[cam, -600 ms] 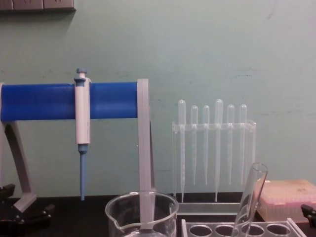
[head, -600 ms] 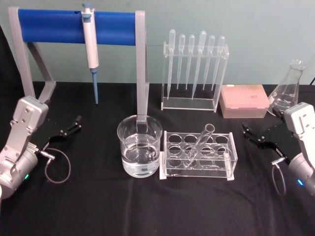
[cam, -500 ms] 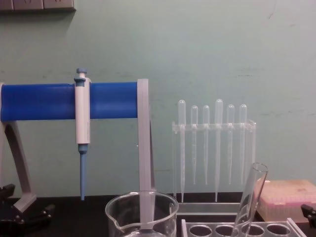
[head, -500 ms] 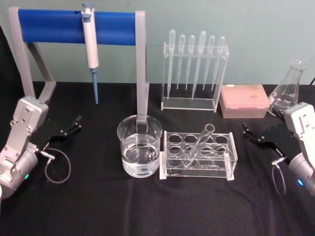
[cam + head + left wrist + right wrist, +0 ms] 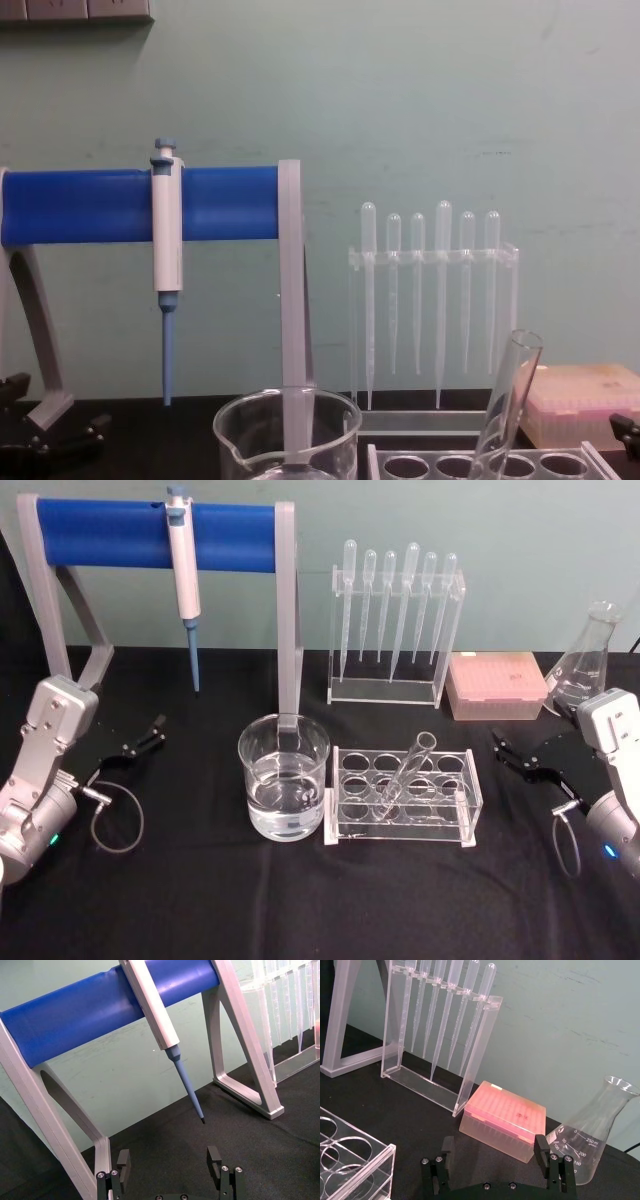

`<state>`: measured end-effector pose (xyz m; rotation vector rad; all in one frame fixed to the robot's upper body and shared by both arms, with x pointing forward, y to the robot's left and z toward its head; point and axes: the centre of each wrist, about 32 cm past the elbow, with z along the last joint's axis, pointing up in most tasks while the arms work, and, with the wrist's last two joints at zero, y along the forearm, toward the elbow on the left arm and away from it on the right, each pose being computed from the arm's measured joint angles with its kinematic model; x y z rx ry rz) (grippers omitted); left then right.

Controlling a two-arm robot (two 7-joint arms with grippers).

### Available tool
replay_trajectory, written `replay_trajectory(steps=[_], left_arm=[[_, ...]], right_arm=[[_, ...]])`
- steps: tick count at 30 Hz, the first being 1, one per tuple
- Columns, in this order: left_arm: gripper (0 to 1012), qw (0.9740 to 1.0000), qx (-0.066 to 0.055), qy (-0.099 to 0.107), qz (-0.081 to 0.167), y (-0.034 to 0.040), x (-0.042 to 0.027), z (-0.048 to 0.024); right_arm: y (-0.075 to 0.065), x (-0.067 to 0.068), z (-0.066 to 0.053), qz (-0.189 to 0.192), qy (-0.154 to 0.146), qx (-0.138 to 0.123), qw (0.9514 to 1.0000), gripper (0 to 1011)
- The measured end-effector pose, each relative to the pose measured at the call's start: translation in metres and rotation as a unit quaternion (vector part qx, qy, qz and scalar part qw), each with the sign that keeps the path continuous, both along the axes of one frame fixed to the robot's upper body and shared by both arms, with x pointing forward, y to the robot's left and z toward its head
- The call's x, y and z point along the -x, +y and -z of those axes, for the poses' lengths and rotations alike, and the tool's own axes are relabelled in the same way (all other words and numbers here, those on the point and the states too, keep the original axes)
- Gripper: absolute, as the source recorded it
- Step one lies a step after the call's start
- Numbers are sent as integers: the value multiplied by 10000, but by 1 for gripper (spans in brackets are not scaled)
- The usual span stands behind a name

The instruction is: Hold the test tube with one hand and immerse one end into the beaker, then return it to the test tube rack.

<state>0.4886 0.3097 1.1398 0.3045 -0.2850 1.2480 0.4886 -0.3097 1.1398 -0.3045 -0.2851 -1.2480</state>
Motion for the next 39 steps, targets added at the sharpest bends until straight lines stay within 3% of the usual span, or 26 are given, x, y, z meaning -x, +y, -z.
replay_trajectory(steps=[31,34,39], left_arm=[[1000,10000,0,0,0,0,0,0],[1000,10000,0,0,0,0,0,0],[1000,10000,0,0,0,0,0,0]], right_arm=[[0,0,0,0,0,0,10000,1003],[-15,-13,-36,-9,-43,-14,10000,1002],[-79,-23,-205,-121,-165,-134,9997,1003]])
